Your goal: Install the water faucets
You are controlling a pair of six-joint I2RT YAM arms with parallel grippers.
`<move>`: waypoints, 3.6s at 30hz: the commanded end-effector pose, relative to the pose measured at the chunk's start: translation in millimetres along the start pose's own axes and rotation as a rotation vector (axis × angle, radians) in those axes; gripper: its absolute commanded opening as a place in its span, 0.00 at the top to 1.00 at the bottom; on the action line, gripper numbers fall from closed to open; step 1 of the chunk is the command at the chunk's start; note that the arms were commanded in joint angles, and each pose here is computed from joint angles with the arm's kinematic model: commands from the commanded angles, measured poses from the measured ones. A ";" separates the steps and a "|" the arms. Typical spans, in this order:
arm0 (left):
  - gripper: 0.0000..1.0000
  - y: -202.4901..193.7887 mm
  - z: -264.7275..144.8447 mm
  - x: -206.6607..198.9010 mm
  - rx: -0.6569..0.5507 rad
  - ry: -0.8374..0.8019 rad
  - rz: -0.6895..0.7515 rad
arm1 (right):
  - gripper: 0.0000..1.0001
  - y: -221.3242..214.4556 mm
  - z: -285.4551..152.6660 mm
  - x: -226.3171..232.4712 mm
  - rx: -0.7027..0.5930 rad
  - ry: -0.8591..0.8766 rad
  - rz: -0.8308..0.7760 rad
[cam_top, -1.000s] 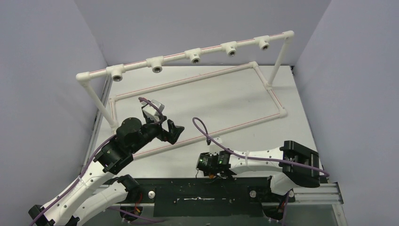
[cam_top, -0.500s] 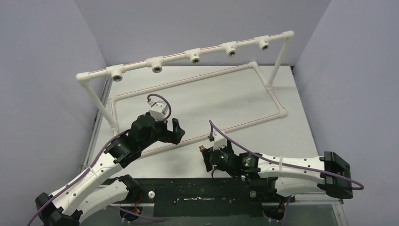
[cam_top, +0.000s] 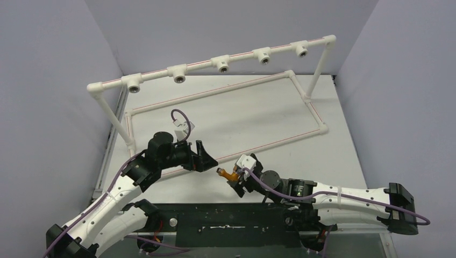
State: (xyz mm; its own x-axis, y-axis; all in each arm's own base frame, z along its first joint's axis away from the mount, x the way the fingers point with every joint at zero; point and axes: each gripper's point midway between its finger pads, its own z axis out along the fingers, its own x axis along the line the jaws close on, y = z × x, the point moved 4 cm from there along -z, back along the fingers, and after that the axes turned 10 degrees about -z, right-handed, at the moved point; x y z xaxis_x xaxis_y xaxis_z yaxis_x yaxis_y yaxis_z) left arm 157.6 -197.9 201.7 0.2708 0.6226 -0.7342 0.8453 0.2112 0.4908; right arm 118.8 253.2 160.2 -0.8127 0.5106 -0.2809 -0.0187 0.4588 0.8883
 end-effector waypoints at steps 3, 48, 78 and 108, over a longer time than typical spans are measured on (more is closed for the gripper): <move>0.12 -2.0 -11.3 -39.0 0.077 -0.322 -0.046 | 1.00 54.2 -2.8 3.4 -0.243 0.093 -0.161; 1.00 -33.3 -20.6 -27.4 0.260 -0.338 0.034 | 0.93 85.5 26.8 0.6 -0.131 0.157 -0.281; 1.00 15.7 -26.0 -69.1 -0.062 -0.590 0.083 | 0.00 79.4 -21.5 -47.5 -0.183 0.325 0.315; 1.00 40.9 -51.8 -115.7 -0.189 -0.878 0.127 | 0.26 152.9 -33.4 -58.6 -0.570 0.738 0.533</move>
State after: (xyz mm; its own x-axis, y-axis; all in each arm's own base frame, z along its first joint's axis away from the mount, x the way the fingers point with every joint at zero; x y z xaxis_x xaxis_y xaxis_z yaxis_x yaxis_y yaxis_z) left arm 141.0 -224.6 295.8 0.5707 -0.0625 -0.8188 0.7918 0.3062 0.5285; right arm 143.1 266.5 295.2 -0.9048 -0.0898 0.4163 0.4250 -0.1262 0.8964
